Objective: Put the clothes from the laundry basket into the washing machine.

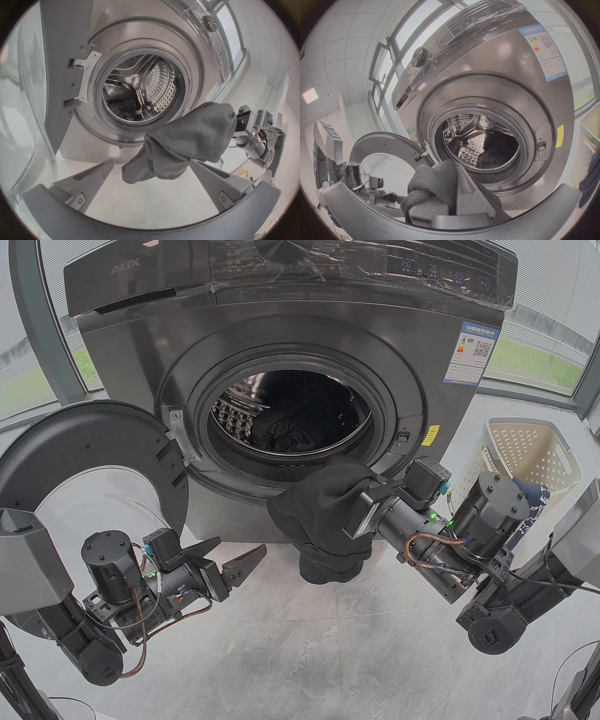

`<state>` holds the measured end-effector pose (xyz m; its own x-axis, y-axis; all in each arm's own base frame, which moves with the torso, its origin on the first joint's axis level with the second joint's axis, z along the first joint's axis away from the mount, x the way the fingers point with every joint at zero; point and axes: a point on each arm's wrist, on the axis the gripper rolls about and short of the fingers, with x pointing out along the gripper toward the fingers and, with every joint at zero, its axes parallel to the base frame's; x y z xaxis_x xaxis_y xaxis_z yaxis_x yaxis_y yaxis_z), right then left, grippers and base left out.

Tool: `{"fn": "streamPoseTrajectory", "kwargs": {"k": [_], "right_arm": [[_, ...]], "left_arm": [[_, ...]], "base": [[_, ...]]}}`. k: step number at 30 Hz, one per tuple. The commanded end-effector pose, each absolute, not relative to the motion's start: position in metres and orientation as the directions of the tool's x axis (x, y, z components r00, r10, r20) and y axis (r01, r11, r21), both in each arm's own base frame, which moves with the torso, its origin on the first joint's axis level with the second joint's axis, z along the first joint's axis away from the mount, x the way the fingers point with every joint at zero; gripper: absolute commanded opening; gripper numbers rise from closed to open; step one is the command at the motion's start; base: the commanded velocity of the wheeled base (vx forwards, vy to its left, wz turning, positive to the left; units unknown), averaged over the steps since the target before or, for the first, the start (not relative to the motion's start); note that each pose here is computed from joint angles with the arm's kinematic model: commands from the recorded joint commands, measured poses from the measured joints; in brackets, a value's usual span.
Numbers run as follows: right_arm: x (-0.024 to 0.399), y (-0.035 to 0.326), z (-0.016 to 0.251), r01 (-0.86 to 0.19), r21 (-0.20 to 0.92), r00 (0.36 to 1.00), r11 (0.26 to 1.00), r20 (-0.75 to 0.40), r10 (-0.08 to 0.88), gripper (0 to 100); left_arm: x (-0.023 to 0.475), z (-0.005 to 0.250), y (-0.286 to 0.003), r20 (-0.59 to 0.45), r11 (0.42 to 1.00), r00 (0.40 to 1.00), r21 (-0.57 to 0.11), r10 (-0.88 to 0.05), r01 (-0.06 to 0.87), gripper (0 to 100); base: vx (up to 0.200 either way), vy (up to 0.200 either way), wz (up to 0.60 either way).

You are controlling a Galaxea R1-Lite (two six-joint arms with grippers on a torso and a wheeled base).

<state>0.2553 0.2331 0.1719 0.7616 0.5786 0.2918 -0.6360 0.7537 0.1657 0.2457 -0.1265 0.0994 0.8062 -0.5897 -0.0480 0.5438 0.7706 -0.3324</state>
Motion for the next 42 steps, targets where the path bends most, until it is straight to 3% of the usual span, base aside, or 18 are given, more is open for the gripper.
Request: {"fn": "streamPoseTrajectory", "kwargs": {"k": [1,12,27,31,33,39,42], "right_arm": [[0.256,0.235,0.174,-0.639,0.166,0.758,0.751,0.301,0.579,0],[0.253,0.24,0.173,-0.645,0.173,0.754,0.744,0.299,0.585,0],[0.246,0.251,0.164,-0.667,0.179,0.74,0.723,0.273,0.615,0],[0.245,0.252,0.162,-0.664,0.18,0.744,0.726,0.264,0.615,0],[0.245,0.253,0.163,-0.665,0.18,0.742,0.725,0.267,0.615,0],[0.247,0.254,0.163,-0.665,0.18,0.742,0.725,0.272,0.613,0],[0.246,0.252,0.166,-0.664,0.181,0.741,0.725,0.286,0.608,0]], "left_arm": [[0.244,0.093,-0.127,-0.077,0.772,0.801,-0.338,-0.593,0.539,100],[0.243,0.084,-0.129,-0.11,0.775,0.794,-0.333,-0.598,0.537,100],[0.235,0.103,-0.146,-0.029,0.721,0.757,-0.33,-0.653,0.609,100],[0.239,0.112,-0.154,0.018,0.671,0.743,-0.413,-0.669,0.615,100],[0.24,0.114,-0.159,0.032,0.657,0.735,-0.424,-0.677,0.623,100],[0.243,0.109,-0.16,0.014,0.676,0.745,-0.41,-0.667,0.612,100],[0.244,0.098,-0.157,-0.033,0.71,0.755,-0.367,-0.655,0.6,100]], "base": [[0.0,0.0,0.0],[0.0,0.0,0.0],[0.0,0.0,0.0],[0.0,0.0,0.0],[0.0,0.0,0.0],[0.0,0.0,0.0],[0.0,0.0,0.0]]}}
